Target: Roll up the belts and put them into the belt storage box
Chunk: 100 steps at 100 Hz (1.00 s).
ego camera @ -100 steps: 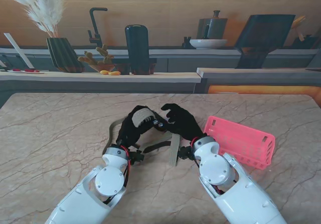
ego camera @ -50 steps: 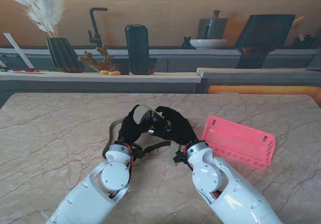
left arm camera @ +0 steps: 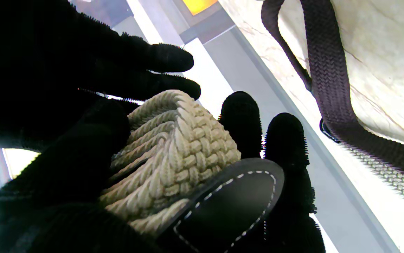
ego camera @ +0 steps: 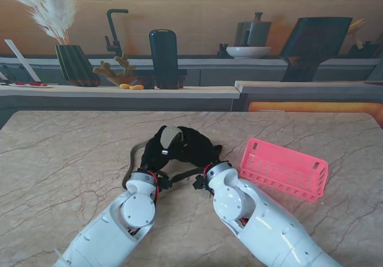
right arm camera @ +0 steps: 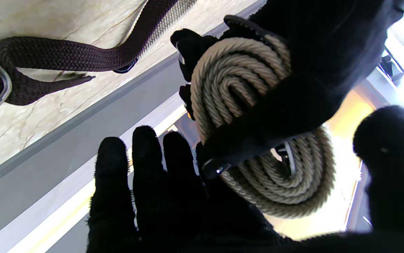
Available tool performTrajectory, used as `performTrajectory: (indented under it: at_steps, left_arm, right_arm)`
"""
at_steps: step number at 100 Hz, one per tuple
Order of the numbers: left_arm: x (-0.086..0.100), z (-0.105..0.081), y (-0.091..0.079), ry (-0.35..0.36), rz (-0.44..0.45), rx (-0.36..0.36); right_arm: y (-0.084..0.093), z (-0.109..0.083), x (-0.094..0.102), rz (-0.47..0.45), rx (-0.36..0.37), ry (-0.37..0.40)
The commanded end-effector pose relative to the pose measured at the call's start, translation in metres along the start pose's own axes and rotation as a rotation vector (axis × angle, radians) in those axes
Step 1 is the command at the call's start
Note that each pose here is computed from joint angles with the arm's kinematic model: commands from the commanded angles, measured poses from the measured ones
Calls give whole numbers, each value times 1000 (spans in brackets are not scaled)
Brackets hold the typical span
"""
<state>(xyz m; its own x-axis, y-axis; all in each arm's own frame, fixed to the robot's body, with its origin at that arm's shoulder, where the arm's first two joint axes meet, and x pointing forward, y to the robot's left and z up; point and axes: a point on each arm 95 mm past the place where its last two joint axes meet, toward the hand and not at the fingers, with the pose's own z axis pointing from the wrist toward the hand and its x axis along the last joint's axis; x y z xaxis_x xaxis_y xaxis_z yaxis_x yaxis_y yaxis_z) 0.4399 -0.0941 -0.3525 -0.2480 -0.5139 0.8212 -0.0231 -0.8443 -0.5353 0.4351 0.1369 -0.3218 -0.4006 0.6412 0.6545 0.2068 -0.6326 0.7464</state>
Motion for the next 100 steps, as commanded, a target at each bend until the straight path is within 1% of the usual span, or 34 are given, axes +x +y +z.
performTrajectory:
  at_steps: [1,25,44,51,66,86,100]
  left_arm:
    - [9,1,6,34,1,-16]
    - [11,-1,8,86,52,-38]
    - [12,-2,9,127,84,-51]
    - [12,-2,9,143,88,-58]
    - [12,-3,9,173,91,-69]
    - [11,-3,7,189,96,-86]
    - [11,-3,7,202,97,-104]
  right_arm:
    - [-9,4,12,25,16,18]
    - [-13,11,15,40,19,-4]
    - [-14,14,17,22,10,-17]
    - [-15,15,18,38,10,-31]
    - [-14,14,19,141,7,-102]
    - [-10,10,21,350,8,-216]
    - [-6,7,23,472,-20,-270]
